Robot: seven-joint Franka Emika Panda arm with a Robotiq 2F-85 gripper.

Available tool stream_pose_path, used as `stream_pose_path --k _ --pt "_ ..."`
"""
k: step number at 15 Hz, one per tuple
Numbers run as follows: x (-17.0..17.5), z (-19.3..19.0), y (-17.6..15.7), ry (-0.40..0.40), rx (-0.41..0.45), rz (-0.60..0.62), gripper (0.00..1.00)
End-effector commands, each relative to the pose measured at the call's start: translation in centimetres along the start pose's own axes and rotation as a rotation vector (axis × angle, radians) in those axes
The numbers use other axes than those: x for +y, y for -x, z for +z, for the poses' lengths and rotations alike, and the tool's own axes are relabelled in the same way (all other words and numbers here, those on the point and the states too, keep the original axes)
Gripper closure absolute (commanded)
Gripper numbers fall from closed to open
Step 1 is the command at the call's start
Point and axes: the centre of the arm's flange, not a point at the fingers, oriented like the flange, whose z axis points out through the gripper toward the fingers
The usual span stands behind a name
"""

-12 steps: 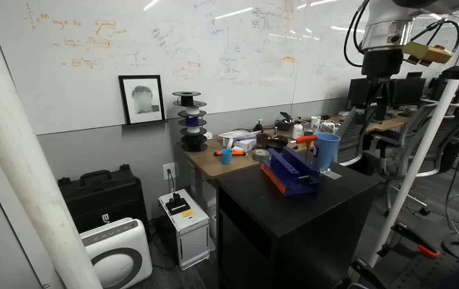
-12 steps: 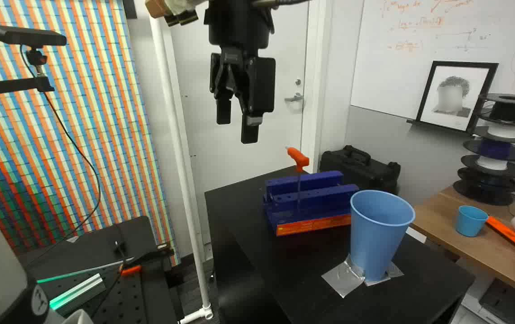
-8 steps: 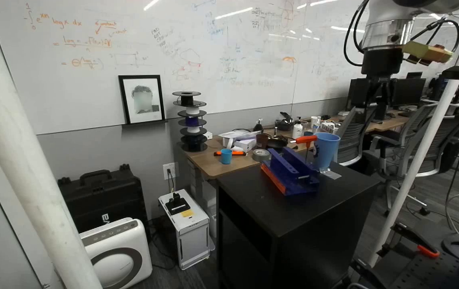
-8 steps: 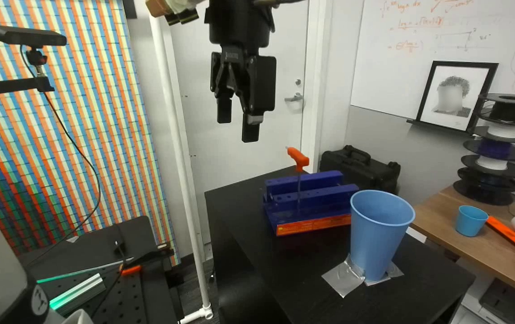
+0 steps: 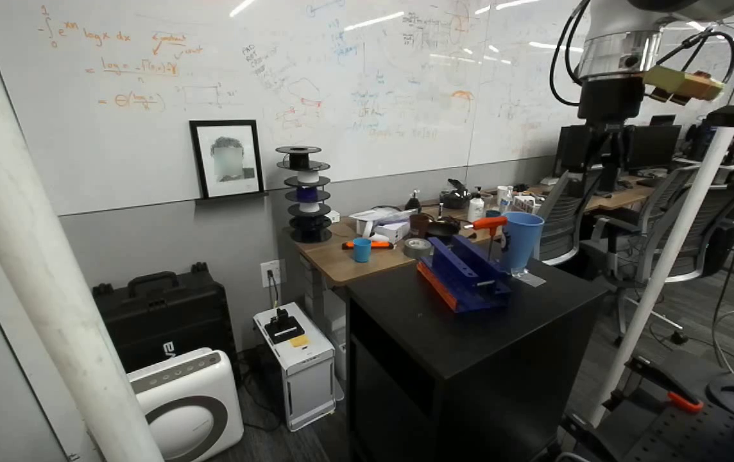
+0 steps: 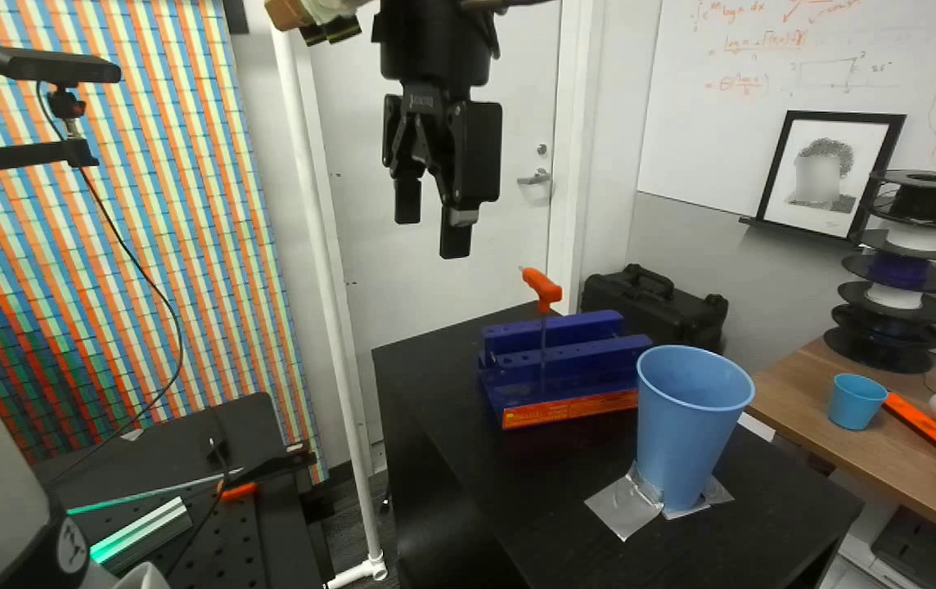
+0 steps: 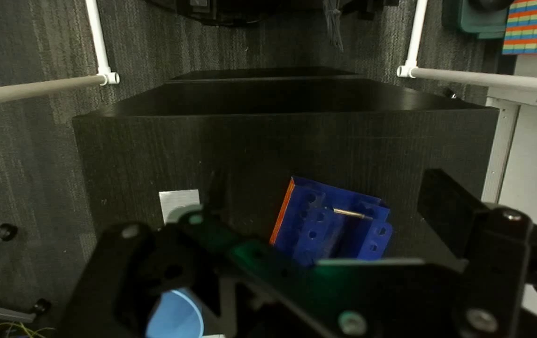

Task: Remove the orange object from the blue platform and put it in the blue cup

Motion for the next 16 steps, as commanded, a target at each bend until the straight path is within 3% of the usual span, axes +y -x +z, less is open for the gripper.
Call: stream_pose_path --k 1,3,9,12,16 --pt "0.0 0.0 0.0 0.0 0.0 0.0 0.0" --pt "0.2 -0.1 -0.4 -0.001 -0.01 -0.02 0.0" --pt "1.8 -0.7 -5.0 0.016 -0.139 -0.31 0.0" --pt "2.2 -0.9 -8.1 0.093 -0.192 -0.438 0.0" --pt "1.5 -0.8 -13.2 0.211 -0.118 -0.454 0.0"
